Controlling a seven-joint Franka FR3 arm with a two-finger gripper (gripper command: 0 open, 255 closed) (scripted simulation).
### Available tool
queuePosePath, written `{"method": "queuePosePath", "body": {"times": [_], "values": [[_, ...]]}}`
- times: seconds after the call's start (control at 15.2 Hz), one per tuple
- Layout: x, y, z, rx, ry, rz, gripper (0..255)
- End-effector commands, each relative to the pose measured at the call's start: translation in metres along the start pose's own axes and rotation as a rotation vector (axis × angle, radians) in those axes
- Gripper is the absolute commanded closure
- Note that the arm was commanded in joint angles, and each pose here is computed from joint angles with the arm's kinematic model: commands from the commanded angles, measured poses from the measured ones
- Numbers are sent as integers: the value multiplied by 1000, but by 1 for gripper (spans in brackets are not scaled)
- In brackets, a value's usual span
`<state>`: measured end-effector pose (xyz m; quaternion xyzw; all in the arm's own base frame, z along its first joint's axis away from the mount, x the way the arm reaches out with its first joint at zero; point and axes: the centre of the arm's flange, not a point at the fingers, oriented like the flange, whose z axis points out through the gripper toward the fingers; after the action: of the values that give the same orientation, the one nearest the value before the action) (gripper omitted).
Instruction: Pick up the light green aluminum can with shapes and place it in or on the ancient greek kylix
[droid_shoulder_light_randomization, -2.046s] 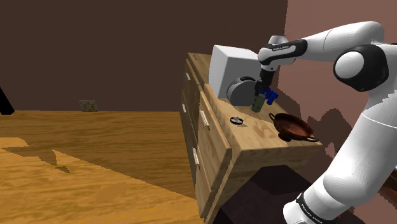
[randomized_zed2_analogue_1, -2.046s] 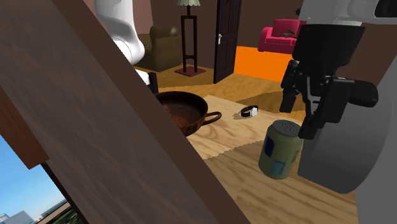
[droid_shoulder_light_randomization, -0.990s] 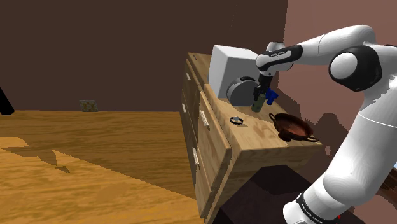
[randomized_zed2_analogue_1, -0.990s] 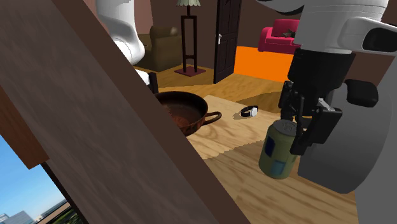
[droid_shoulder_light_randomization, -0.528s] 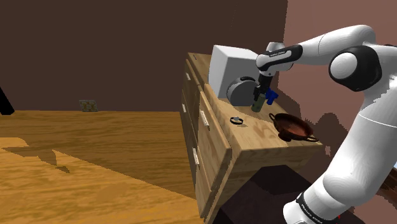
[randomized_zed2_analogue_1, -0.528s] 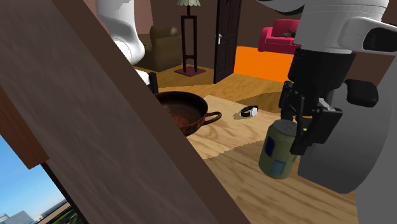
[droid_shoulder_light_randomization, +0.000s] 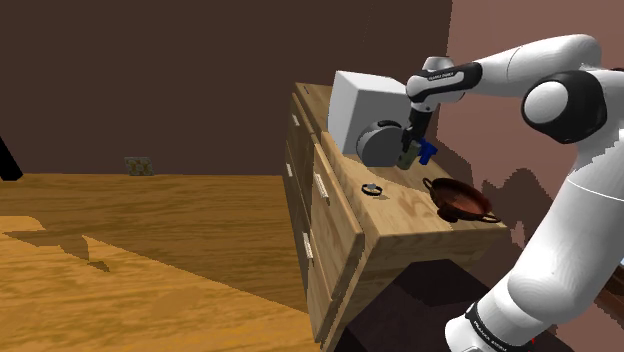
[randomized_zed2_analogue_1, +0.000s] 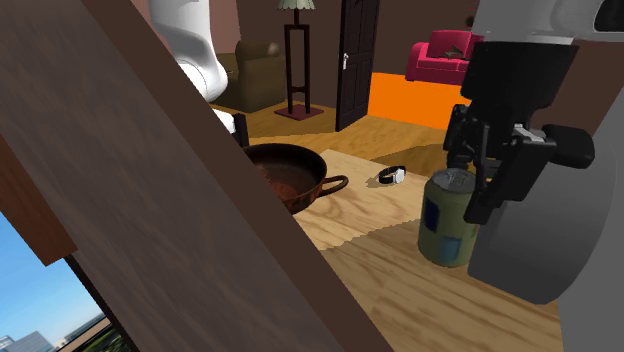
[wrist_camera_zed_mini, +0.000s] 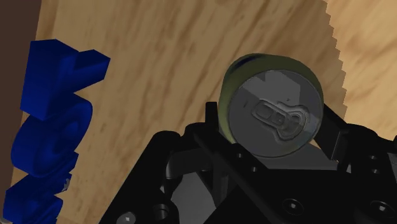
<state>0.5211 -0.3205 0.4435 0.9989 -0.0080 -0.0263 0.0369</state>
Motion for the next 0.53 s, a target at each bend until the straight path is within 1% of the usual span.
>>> {"method": "queuePosePath", "body": {"times": [0.0, 0.46], "values": [[-1, 0, -11, 0, 0, 0, 255], [-3, 3, -48, 0, 0, 0, 255]]}}
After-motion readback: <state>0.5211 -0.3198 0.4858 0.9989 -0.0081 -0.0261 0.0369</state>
